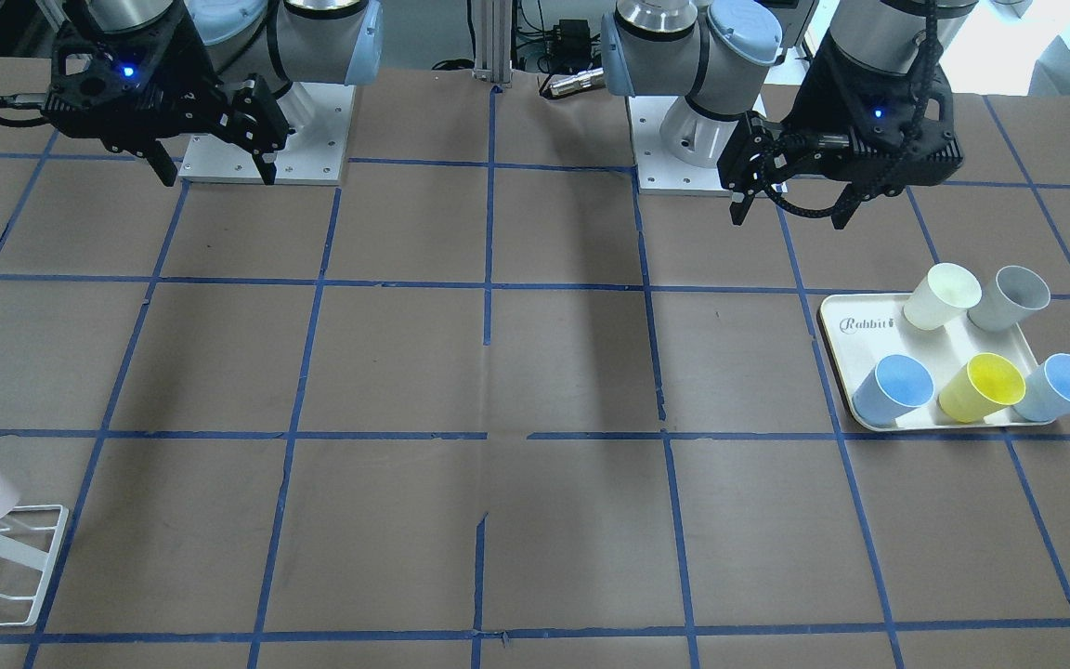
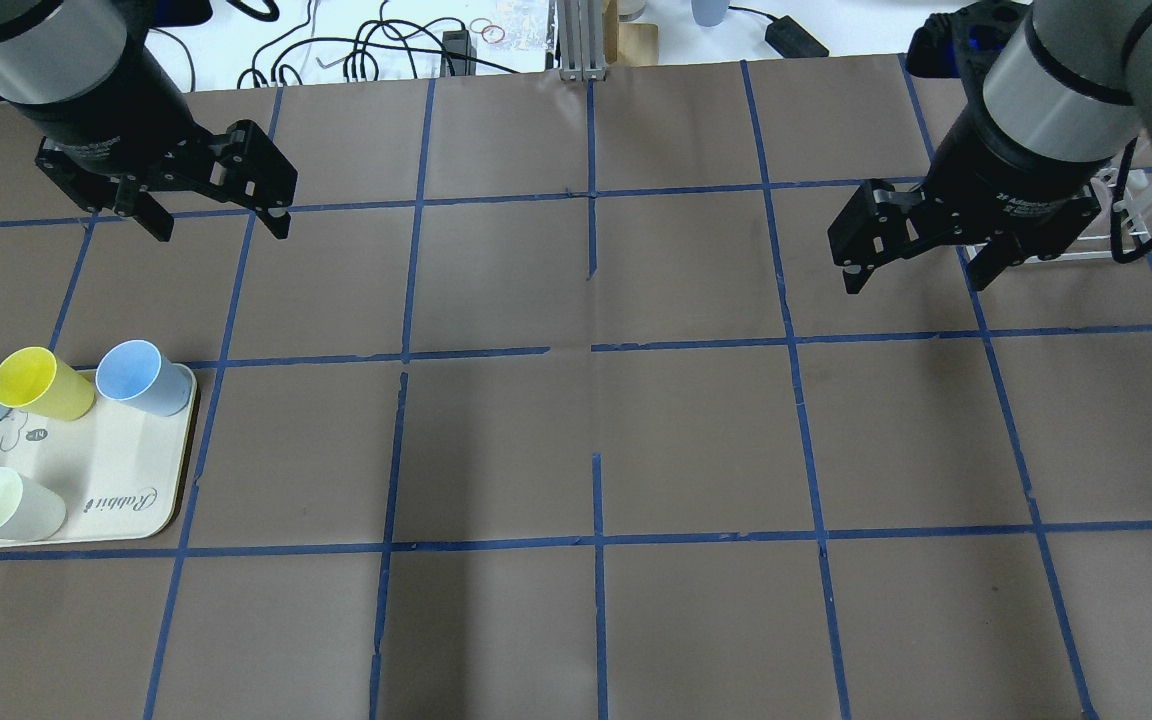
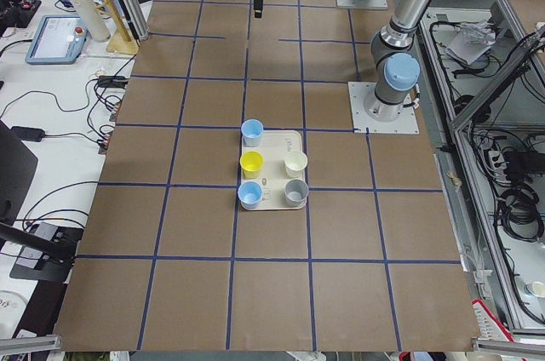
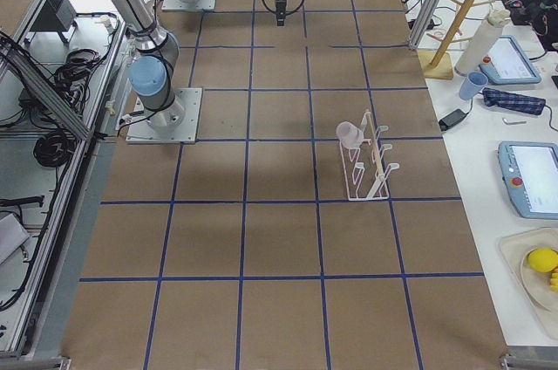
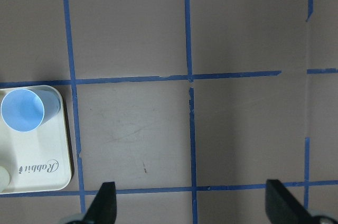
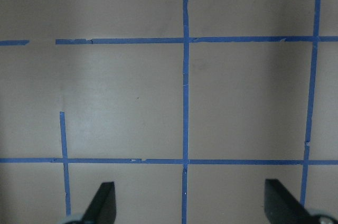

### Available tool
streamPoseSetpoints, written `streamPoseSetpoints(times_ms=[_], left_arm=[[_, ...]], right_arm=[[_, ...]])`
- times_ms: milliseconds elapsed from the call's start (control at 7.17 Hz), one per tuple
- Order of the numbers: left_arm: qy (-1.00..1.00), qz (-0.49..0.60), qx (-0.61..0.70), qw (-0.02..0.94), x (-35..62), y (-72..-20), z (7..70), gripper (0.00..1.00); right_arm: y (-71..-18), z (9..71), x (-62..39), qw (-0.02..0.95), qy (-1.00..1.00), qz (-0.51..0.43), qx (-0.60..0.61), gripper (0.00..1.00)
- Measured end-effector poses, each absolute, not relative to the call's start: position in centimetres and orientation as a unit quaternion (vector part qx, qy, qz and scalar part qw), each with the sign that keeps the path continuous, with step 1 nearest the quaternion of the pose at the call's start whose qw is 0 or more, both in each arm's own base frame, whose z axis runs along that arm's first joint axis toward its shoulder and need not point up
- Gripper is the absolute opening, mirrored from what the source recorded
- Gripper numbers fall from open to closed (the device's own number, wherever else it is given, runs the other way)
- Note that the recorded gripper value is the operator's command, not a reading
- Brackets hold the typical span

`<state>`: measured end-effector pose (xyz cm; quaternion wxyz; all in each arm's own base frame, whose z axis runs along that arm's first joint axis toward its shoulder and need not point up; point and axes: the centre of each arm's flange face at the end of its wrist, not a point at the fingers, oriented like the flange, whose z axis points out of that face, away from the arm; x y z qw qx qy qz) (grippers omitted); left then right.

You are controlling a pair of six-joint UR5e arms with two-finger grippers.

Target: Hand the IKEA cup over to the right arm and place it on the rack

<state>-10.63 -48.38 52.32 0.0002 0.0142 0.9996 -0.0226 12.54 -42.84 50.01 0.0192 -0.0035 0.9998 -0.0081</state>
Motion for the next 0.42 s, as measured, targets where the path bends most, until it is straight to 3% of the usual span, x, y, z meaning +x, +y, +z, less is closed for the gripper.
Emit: streamPoseSetpoints(times_ms=[419], left_arm=[[1.0, -0.022, 0.014, 0.0, -10.63, -48.51, 52.16, 1.0]], right_arm=[[-42.45, 50.24, 12.65, 0.016, 1.0, -0.011, -0.003, 1.0]])
